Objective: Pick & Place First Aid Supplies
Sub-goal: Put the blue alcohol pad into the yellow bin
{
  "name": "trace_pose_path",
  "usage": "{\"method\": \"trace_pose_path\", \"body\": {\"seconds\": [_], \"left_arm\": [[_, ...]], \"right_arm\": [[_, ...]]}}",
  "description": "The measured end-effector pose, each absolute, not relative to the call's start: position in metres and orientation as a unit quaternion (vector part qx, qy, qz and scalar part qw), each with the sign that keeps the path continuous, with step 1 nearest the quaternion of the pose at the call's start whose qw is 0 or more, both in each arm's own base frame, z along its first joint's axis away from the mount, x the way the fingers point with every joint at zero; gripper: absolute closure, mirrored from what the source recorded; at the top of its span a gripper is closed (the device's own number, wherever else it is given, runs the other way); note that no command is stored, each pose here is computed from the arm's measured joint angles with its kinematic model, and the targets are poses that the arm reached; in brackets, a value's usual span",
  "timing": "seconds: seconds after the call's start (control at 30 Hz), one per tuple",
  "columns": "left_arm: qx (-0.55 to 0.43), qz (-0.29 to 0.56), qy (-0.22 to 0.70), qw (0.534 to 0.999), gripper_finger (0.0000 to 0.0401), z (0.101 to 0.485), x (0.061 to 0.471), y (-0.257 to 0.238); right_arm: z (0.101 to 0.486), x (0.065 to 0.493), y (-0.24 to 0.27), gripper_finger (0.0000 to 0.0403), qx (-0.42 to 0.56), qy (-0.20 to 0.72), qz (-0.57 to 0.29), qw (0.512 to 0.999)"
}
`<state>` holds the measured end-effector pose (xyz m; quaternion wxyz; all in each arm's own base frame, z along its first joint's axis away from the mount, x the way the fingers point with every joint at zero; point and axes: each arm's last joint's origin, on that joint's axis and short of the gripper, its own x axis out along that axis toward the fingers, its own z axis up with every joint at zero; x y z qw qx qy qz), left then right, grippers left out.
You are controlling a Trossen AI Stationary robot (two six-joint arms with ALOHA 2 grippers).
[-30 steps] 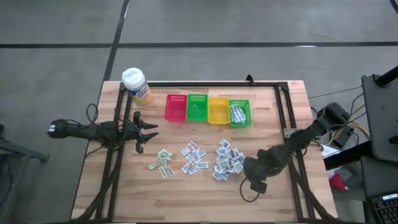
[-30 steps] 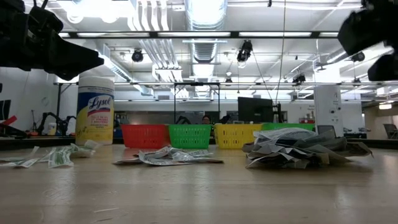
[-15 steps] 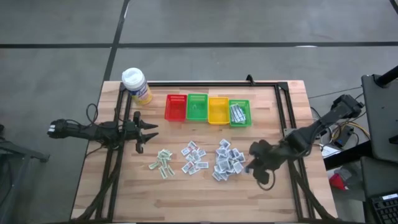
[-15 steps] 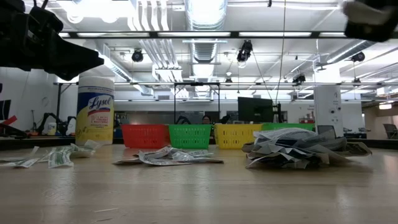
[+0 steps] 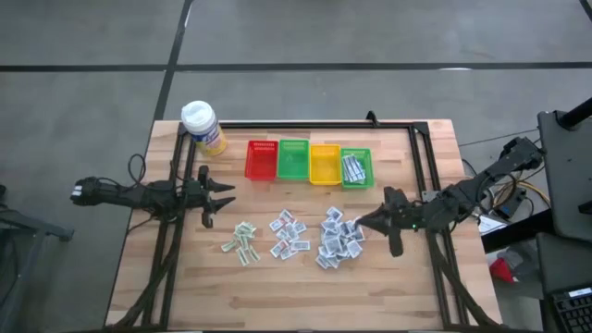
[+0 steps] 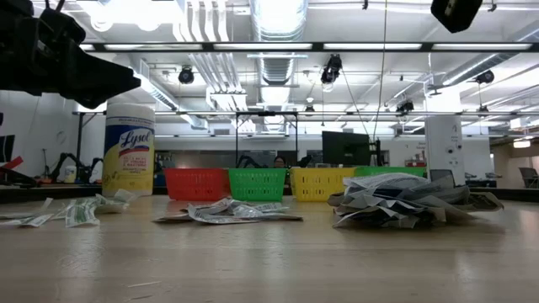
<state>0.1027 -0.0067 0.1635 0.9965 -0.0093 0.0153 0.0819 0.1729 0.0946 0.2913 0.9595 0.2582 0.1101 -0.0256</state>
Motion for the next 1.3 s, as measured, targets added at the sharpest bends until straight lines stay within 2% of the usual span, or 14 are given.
{"method": "trace_pose_path", "body": {"seconds": [0.27, 0.5, 0.77, 1.0, 1.3], "left_arm": [[-0.010, 0.082, 0.014, 0.997, 0.0243, 0.164, 0.103, -0.007], [-0.010, 0.082, 0.014, 0.997, 0.0243, 0.164, 0.103, -0.007], [-0.009, 0.082, 0.015, 0.996, 0.0243, 0.163, 0.103, -0.007], [-0.009, 0.082, 0.016, 0.996, 0.0243, 0.163, 0.103, -0.007], [-0.009, 0.082, 0.016, 0.996, 0.0243, 0.163, 0.103, -0.007]], "right_arm": [[0.268, 0.162, 0.088, 0.0394, 0.285, -0.036, 0.029, 0.957], [0.253, 0.145, 0.079, 0.0394, 0.314, -0.159, 0.082, 0.933], [0.241, 0.139, 0.073, 0.0394, 0.333, -0.182, 0.076, 0.922], [0.245, 0.145, 0.070, 0.0394, 0.329, -0.163, -0.073, 0.927], [0.262, 0.162, 0.070, 0.0394, 0.237, -0.024, -0.238, 0.942]]}}
